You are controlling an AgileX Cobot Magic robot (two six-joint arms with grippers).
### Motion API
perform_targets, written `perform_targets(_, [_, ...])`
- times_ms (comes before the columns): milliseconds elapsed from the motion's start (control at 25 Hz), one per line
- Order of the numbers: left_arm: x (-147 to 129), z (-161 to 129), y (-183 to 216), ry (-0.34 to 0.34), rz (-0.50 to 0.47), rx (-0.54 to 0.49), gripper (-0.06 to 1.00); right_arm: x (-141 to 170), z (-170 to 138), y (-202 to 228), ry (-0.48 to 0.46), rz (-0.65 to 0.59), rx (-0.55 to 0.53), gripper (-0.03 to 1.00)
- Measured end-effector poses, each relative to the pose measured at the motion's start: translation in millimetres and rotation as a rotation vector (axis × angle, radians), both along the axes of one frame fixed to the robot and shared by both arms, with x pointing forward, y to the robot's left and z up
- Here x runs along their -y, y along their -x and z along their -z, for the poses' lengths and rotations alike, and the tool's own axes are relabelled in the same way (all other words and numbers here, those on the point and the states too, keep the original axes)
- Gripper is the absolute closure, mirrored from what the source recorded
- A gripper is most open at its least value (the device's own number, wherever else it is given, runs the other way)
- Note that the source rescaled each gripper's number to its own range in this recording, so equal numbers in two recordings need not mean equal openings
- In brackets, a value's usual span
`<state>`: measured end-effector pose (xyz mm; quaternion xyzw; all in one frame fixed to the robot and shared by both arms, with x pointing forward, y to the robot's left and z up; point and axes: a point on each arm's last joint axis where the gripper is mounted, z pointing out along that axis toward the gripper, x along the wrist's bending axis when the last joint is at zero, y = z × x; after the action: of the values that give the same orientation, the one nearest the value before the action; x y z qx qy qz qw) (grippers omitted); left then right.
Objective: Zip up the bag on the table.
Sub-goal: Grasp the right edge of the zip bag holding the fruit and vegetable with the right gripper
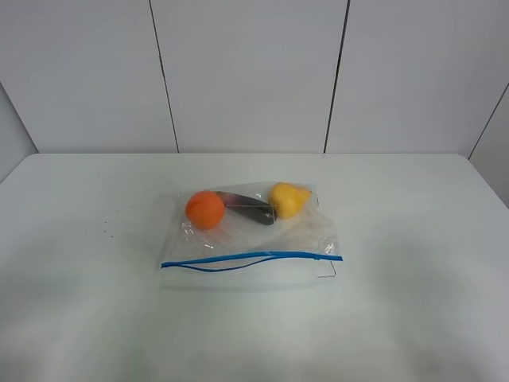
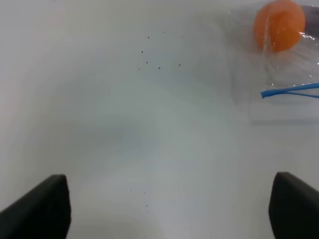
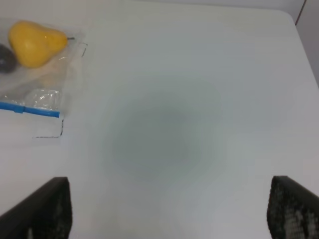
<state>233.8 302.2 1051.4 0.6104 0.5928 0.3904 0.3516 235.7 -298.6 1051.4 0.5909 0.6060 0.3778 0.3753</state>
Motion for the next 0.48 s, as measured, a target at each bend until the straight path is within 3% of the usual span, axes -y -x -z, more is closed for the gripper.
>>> perform_targets(320, [0.0, 0.0, 0.0, 0.000, 0.000, 0.000, -0.06, 0.0, 0.0, 0.0, 0.000, 0.000, 0.000, -0.03])
perform_targets(480, [0.0, 0.0, 0.0, 0.000, 0.000, 0.000, -0.06, -3.2, -15.8, -12.3, -0.031, -0.020, -0.061, -0.03])
